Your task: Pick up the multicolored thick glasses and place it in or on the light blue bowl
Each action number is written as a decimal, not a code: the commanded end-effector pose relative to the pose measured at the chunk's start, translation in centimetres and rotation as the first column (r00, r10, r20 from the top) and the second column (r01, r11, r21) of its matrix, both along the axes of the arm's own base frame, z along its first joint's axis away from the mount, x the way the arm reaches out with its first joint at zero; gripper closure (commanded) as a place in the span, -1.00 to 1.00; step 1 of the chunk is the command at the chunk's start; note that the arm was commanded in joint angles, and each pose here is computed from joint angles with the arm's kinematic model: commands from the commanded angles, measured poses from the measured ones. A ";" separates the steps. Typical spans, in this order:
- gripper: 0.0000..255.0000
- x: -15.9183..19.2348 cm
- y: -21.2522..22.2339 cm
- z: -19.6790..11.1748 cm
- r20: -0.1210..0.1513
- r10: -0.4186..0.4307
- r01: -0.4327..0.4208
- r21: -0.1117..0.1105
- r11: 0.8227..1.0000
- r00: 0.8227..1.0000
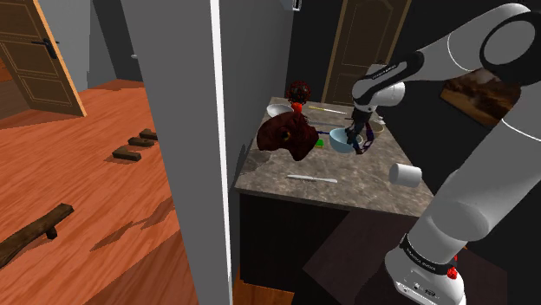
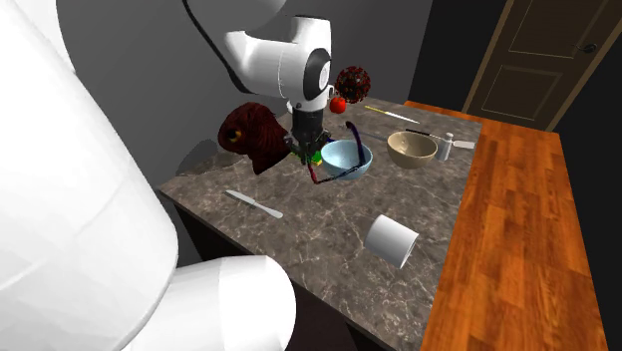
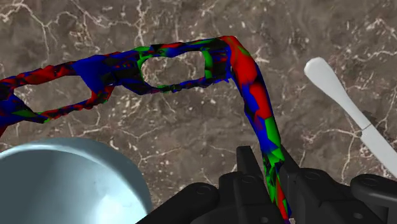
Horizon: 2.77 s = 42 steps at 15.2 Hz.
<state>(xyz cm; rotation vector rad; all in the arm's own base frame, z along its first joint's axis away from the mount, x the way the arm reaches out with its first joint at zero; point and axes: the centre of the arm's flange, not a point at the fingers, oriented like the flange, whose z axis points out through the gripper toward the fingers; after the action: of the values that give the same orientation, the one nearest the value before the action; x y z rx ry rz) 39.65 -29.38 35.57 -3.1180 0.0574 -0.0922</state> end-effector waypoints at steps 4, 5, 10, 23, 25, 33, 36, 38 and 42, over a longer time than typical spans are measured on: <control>1.00 4.8 -4.8 -0.2 0.001 0.001 -0.001 -0.001 1.000 1.000; 1.00 5.8 -5.8 -0.3 0.001 0.001 -0.001 -0.001 1.000 1.000; 1.00 10.4 -10.4 -0.4 0.001 0.001 -0.001 -0.001 1.000 1.000; 1.00 10.4 -10.4 -6.7 0.001 0.001 -0.001 -0.001 1.000 1.000; 1.00 10.4 -10.4 -6.7 0.001 0.001 -0.001 -0.001 1.000 1.000; -1.00 10.1 -10.6 -6.8 0.001 0.001 -0.001 -0.001 1.000 1.000; -1.00 10.3 -10.4 -5.4 0.001 0.001 -0.001 -0.001 1.000 1.000; -1.00 10.1 -10.5 -2.8 0.001 0.001 -0.001 -0.001 1.000 1.000; -1.00 10.1 -10.5 -1.7 0.001 0.001 -0.001 -0.001 1.000 1.000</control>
<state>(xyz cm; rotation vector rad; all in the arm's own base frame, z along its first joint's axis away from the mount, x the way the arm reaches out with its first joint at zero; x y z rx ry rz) 49.76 -39.88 33.73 -3.1192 0.0554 -0.0944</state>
